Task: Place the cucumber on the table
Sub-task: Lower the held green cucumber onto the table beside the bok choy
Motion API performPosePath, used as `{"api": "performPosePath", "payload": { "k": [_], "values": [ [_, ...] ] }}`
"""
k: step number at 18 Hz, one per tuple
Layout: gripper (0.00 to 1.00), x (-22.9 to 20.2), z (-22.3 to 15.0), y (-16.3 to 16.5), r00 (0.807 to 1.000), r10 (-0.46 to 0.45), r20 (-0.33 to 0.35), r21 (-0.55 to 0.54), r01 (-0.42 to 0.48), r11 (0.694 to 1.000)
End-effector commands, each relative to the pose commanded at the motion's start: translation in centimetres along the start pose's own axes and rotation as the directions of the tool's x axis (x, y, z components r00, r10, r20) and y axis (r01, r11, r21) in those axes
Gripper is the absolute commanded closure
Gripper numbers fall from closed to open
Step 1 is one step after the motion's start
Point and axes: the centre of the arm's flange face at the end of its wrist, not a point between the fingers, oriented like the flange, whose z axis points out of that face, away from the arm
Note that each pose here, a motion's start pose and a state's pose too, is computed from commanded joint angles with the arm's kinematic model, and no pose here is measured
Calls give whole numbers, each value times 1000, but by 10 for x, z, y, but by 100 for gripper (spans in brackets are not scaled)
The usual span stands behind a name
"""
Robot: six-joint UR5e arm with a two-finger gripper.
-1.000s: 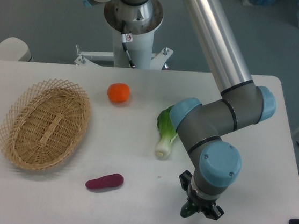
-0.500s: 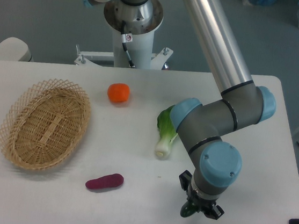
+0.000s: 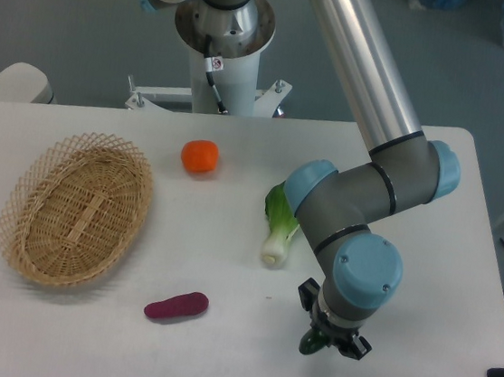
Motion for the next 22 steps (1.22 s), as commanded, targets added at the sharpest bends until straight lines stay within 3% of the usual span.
{"api": "performPosePath", "payload": {
  "k": [5, 11, 14, 20, 22],
  "values": [
    [82, 13, 18, 1, 994, 109, -6, -42, -109, 993],
    [79, 23, 24, 6, 990, 144, -4, -52, -144, 988],
    [78, 23, 23, 14, 993, 120, -8, -54, -120, 991],
    [76, 8, 19, 61, 997, 72, -2, -50, -73, 996],
    [72, 7, 19, 72, 996, 92, -7, -49, -92, 994]
  ]
}}
